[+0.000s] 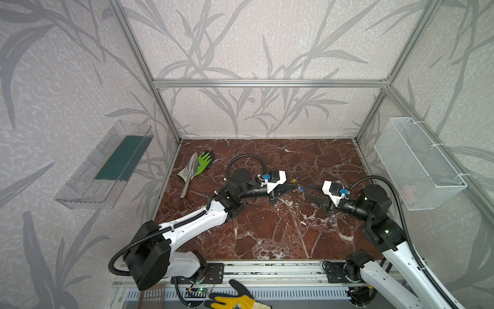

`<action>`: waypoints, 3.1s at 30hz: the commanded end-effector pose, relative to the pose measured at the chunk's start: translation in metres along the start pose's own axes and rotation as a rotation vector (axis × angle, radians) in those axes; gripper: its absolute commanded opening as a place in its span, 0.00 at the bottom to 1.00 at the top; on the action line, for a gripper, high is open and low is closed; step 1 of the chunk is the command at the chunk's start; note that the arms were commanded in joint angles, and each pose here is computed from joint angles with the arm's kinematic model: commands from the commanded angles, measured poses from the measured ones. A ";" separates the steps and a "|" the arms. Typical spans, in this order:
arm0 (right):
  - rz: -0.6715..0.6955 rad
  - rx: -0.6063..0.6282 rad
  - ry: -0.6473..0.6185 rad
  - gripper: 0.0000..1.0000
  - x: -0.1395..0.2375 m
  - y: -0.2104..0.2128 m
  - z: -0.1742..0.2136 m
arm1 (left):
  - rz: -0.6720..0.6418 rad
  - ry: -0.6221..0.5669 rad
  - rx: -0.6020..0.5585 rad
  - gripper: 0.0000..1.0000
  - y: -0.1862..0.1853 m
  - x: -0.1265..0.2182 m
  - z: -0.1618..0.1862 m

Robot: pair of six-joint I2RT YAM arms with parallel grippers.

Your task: Put the keys on the keyring

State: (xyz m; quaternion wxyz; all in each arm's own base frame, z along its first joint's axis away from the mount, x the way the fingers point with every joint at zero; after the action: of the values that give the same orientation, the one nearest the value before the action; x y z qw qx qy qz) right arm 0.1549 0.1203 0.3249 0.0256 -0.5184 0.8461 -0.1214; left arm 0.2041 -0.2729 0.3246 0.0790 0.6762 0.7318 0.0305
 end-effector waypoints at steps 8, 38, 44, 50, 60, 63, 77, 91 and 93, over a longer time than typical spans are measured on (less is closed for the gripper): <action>-0.068 -0.004 -0.055 0.24 -0.014 -0.009 -0.007 | 0.056 -0.028 -0.031 0.00 -0.001 -0.001 -0.008; -0.120 -0.052 0.163 0.00 -0.012 -0.005 0.005 | 0.034 0.223 -0.155 0.25 0.006 -0.003 -0.003; -0.135 -0.102 0.285 0.00 -0.012 -0.008 0.006 | 0.075 0.405 -0.262 0.26 0.000 -0.004 -0.010; -0.144 -0.112 0.310 0.00 -0.014 -0.010 0.005 | 0.115 0.448 -0.281 0.25 -0.006 -0.015 -0.008; -0.162 -0.102 0.284 0.00 -0.012 -0.007 0.002 | 0.137 0.492 -0.255 0.24 -0.005 -0.027 0.000; -0.166 -0.102 0.283 0.00 -0.012 -0.007 0.003 | 0.144 0.491 -0.253 0.22 -0.006 -0.030 0.001; -0.174 -0.098 0.301 0.00 -0.013 -0.006 0.008 | 0.151 0.472 -0.257 0.16 -0.006 -0.033 -0.004; -0.149 -0.091 0.311 0.06 -0.013 -0.008 0.012 | 0.165 0.452 -0.222 0.00 -0.006 -0.038 -0.006; -0.099 -0.079 0.323 0.16 -0.011 -0.009 0.016 | 0.145 0.435 -0.218 0.00 -0.004 -0.038 -0.007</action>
State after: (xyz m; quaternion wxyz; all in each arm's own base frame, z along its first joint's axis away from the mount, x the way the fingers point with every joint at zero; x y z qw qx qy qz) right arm 0.1710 0.1263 0.3112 -0.1393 -0.5524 0.8040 -0.1703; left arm 0.2015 -0.3052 0.3170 -0.0477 0.6874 0.6720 0.2712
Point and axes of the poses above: each gripper's point midway between its finger pads, its own x axis back along the fingers, its own y axis along the line the jaws close on, z = x × y, the point moved 9 cm from there along x, back along the fingers, and after that the axes turned 1 degree about x, right-handed, at the moved point
